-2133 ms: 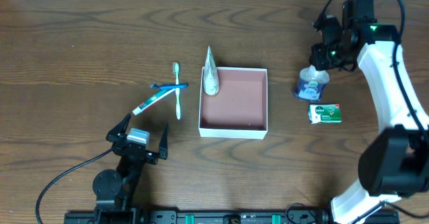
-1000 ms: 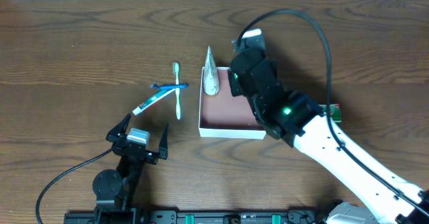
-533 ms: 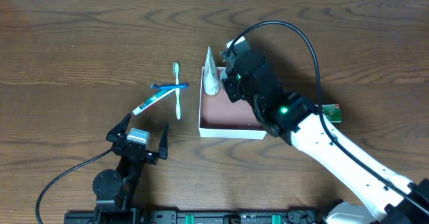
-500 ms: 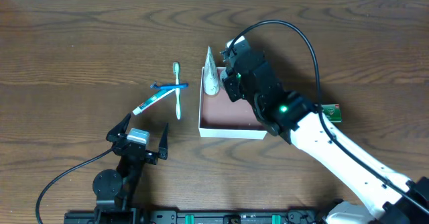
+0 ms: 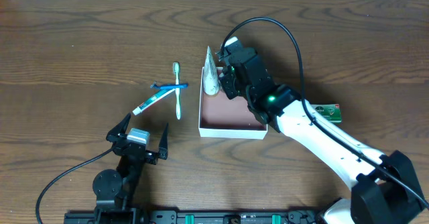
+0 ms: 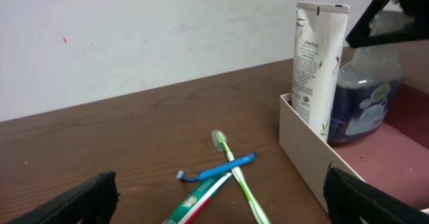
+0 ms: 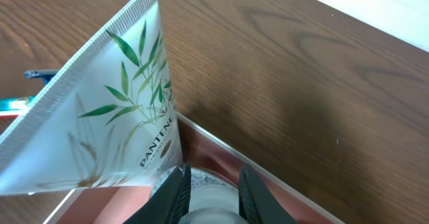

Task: Pack container
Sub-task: 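Place the soap bottle in the box beside the Pantene tube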

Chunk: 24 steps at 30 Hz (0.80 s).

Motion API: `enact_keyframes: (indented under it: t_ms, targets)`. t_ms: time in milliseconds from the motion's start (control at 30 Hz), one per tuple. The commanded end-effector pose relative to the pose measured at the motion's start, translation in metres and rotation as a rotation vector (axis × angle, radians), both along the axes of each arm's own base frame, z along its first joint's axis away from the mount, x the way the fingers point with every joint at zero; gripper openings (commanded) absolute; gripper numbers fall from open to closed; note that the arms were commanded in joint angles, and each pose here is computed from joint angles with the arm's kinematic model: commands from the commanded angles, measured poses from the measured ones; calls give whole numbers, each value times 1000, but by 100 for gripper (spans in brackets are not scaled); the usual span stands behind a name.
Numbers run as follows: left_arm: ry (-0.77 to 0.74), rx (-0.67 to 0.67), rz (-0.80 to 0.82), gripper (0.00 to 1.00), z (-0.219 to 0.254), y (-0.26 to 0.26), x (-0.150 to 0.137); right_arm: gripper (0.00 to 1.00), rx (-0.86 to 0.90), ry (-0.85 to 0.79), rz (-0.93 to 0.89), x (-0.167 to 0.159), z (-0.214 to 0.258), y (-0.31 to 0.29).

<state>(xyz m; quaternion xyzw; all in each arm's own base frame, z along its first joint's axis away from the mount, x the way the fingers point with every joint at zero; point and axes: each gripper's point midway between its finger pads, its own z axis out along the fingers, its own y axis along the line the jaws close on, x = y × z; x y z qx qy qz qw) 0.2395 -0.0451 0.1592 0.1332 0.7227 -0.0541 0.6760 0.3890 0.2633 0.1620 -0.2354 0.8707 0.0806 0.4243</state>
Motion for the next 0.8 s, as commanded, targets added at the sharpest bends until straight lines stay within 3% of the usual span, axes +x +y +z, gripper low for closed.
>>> enact_keyframes:
  t_ms: [0,367,400,500,533,767]
  targets:
    - [47,-1,1,98,-16,0,0,15,12,-24,8,9,2,5]
    - [47,-1,1,98,-16,0,0,17,6,-31,5,20,-12,8]
    - [47,-1,1,98,-16,0,0,21,8,-34,1,21,-11,7]
    - [47,-1,1,98,-16,0,0,49,9,-35,-14,26,-11,1]
    - [47,-1,1,98,-16,0,0,54,9,-35,-20,27,-11,-2]
    - [47,-1,1,98,-16,0,0,59,25,-66,-28,36,-3,-6]
